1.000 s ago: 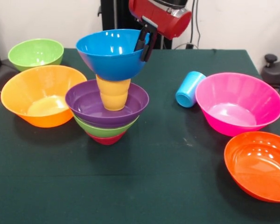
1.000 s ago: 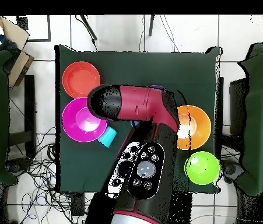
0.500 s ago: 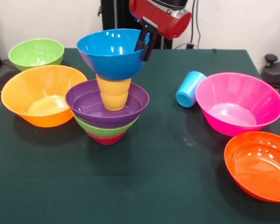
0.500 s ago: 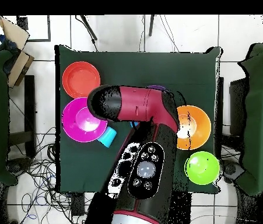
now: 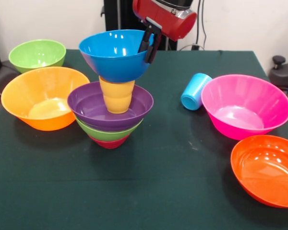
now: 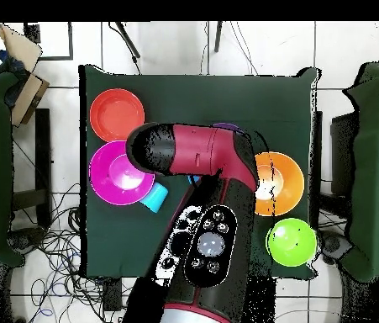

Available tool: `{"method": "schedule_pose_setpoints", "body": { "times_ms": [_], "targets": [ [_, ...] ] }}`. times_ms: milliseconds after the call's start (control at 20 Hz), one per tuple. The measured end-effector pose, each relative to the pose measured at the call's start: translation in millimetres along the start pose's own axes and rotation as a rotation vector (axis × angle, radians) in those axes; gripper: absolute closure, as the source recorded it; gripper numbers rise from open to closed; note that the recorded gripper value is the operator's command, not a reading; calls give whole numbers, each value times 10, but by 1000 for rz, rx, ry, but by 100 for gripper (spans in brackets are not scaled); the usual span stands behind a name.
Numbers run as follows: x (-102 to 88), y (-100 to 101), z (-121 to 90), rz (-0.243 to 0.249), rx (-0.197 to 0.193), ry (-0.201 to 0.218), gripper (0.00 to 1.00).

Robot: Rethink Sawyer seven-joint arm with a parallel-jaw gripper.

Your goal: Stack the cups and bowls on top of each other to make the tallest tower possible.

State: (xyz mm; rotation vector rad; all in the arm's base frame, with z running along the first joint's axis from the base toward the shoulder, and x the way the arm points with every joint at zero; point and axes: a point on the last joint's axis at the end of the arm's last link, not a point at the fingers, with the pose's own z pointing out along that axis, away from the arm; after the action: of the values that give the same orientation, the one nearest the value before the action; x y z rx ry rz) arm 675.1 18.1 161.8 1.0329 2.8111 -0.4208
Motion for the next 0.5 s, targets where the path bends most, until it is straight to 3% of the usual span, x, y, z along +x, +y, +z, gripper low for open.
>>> {"method": "schedule_pose_setpoints", "body": {
  "times_ms": [300,350,500],
  "targets": [
    [1,-1,1,0,0,0,100],
    [0,-2,0,0,0,0,0],
    [0,-1,0,0,0,0,0]
  ]
}}
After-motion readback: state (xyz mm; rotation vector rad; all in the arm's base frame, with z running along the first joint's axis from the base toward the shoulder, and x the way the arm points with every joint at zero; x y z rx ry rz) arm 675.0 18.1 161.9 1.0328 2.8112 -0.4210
